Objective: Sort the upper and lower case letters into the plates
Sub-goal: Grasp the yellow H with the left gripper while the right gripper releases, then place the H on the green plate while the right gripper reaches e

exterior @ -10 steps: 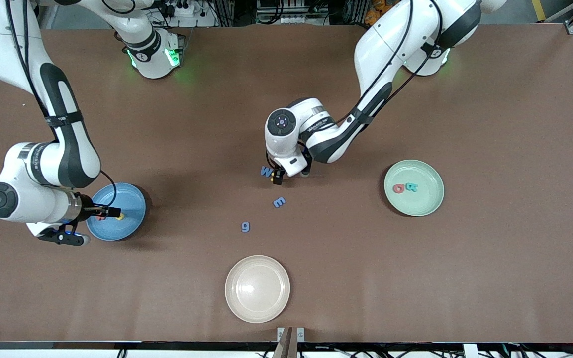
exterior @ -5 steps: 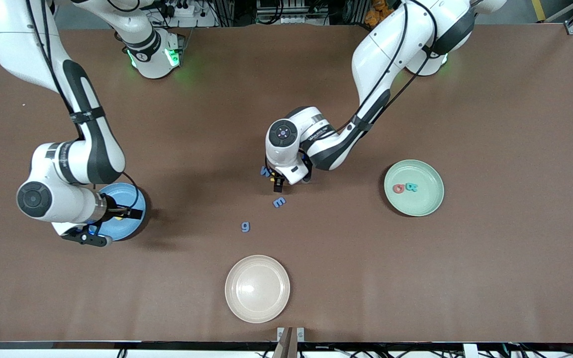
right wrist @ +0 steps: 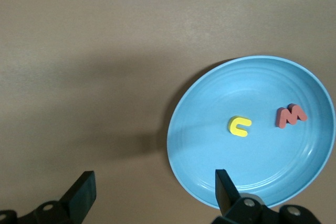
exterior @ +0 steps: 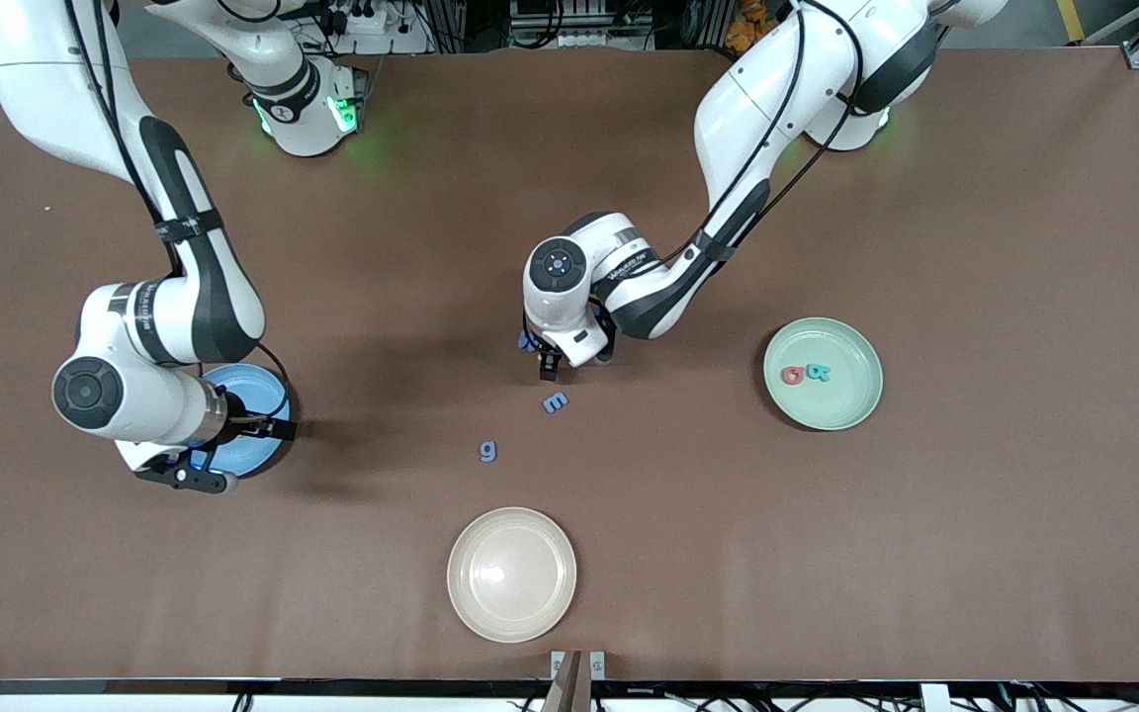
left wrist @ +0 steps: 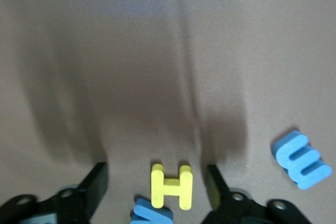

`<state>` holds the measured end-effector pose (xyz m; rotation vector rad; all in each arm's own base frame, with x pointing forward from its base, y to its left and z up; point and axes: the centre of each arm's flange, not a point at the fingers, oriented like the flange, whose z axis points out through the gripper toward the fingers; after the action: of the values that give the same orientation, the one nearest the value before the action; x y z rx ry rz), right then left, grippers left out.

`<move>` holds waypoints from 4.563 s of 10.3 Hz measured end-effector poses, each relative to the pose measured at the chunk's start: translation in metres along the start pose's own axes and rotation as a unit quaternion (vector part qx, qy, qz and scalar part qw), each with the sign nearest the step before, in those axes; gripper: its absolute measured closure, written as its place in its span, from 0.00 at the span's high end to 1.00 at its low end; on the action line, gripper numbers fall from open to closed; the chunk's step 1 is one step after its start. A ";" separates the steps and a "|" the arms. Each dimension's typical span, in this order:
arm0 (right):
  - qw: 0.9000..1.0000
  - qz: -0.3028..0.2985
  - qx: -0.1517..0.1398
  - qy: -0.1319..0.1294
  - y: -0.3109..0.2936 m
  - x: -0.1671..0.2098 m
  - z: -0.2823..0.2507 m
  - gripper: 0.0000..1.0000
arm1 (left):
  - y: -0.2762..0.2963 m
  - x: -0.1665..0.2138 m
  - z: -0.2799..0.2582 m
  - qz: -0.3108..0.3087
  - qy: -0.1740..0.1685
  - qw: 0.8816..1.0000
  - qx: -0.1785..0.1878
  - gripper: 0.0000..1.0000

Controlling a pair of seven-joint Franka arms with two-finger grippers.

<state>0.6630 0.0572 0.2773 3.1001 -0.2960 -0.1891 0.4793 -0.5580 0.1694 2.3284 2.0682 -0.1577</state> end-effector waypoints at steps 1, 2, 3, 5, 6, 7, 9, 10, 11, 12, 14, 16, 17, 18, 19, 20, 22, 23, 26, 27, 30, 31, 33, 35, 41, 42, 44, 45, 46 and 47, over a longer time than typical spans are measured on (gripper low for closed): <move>1.000 -0.001 0.000 0.000 -0.001 0.000 0.000 1.00 | 0.002 0.000 -0.002 -0.001 -0.001 1.000 -0.002 0.59; 1.000 -0.001 0.000 0.000 -0.002 0.000 0.000 1.00 | 0.002 -0.001 -0.003 -0.001 -0.002 1.000 -0.003 0.44; 1.000 -0.001 0.000 0.000 -0.002 0.000 0.000 1.00 | 0.001 -0.002 -0.003 0.001 -0.002 1.000 -0.003 0.40; 1.000 -0.002 0.000 0.001 -0.002 0.000 0.000 1.00 | 0.001 -0.003 -0.004 0.007 -0.001 1.000 -0.003 0.36; 1.000 0.000 0.000 0.001 -0.003 -0.001 0.000 1.00 | 0.000 -0.004 -0.005 0.009 0.000 1.000 -0.003 0.35; 1.000 0.003 0.000 0.001 -0.006 -0.001 0.000 1.00 | 0.000 -0.004 -0.006 0.010 0.001 1.000 -0.002 0.33; 1.000 0.003 0.000 0.002 -0.014 -0.003 -0.001 1.00 | 0.000 -0.004 -0.006 0.014 0.001 1.000 -0.002 0.33; 1.000 0.004 0.000 0.002 -0.016 -0.004 -0.001 1.00 | 0.000 -0.004 -0.006 0.015 0.001 1.000 -0.002 0.33; 1.000 0.008 0.000 0.002 -0.017 -0.004 -0.001 1.00 | 0.000 -0.004 -0.006 0.015 0.001 1.000 -0.002 0.33; 1.000 0.013 -0.001 0.002 -0.019 -0.005 -0.001 1.00 | 0.000 -0.004 -0.006 0.015 0.001 1.000 -0.002 0.33; 1.000 0.016 -0.001 0.002 -0.027 -0.008 -0.001 1.00 | 0.000 -0.003 -0.006 0.015 0.000 1.000 -0.002 0.33; 1.000 0.016 -0.001 0.003 -0.029 -0.008 -0.001 1.00 | 0.002 -0.002 -0.006 0.016 -0.004 1.000 0.003 0.33; 1.000 0.018 -0.001 0.003 -0.029 -0.008 -0.001 1.00 | 0.003 0.000 -0.006 0.020 -0.006 1.000 0.006 0.33; 1.000 0.025 0.000 0.004 -0.029 -0.008 -0.001 1.00 | 0.004 0.001 -0.007 0.023 -0.007 1.000 0.009 0.33; 0.999 0.034 0.000 0.006 -0.032 -0.008 -0.001 1.00 | 0.005 0.003 -0.007 0.024 -0.005 1.000 0.010 0.33; 0.999 0.040 0.000 0.008 -0.039 -0.010 -0.001 1.00 | 0.007 0.006 -0.008 0.029 -0.001 0.999 0.014 0.33; 0.999 0.052 0.000 0.011 -0.052 -0.014 0.001 1.00 | 0.016 0.019 -0.011 0.051 0.008 0.998 0.032 0.33; 0.998 0.056 0.000 0.011 -0.055 -0.015 0.002 1.00 | 0.023 0.029 -0.017 0.062 0.006 0.997 0.045 0.33; 0.996 0.087 0.003 0.017 -0.077 -0.019 -0.001 1.00 | 0.046 0.068 -0.049 0.114 0.011 0.991 0.072 0.33; 0.995 0.101 0.007 0.018 -0.090 -0.022 -0.002 1.00 | 0.052 0.082 -0.061 0.138 0.014 0.987 0.084 0.33; 0.989 0.145 0.036 0.004 -0.161 -0.048 0.007 1.00 | 0.077 0.164 -0.100 0.260 0.017 0.953 0.152 0.33; 0.986 0.160 0.047 0.008 -0.189 -0.057 0.013 1.00 | 0.085 0.195 -0.113 0.299 0.011 0.939 0.168 0.33; 0.981 0.182 0.061 0.022 -0.242 -0.077 0.028 1.00 | 0.091 0.253 -0.137 0.371 -0.006 0.910 0.182 0.33; 0.976 0.208 0.065 0.023 -0.286 -0.098 0.041 1.00 | 0.080 0.285 -0.139 0.422 -0.015 0.884 0.200 0.33; 0.953 0.288 0.086 0.028 -0.379 -0.152 0.099 1.00 | 0.038 0.358 -0.107 0.552 -0.008 0.811 0.192 0.33; 0.947 0.308 0.086 0.026 -0.384 -0.158 0.104 1.00 | 0.035 0.372 -0.103 0.568 -0.003 0.800 0.194 0.33; 0.939 0.332 0.088 0.024 -0.387 -0.159 0.102 1.00 | 0.030 0.372 -0.096 0.580 0.002 0.792 0.191 0.33; 0.938 0.333 0.089 0.024 -0.389 -0.160 0.100 1.00 | 0.026 0.370 -0.091 0.583 0.002 0.791 0.186 0.44; 0.938 0.334 0.089 0.024 -0.390 -0.160 0.100 1.00 | 0.025 0.370 -0.087 0.585 0.003 0.791 0.180 0.56; 0.936 0.340 0.089 0.025 -0.389 -0.160 0.100 1.00 | 0.025 0.369 -0.087 0.586 0.003 0.791 0.177 0.69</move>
<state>0.5679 0.4687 0.1841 2.9315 -1.4079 -0.0657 0.5520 -0.1888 0.2216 3.2852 0.2603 -0.4949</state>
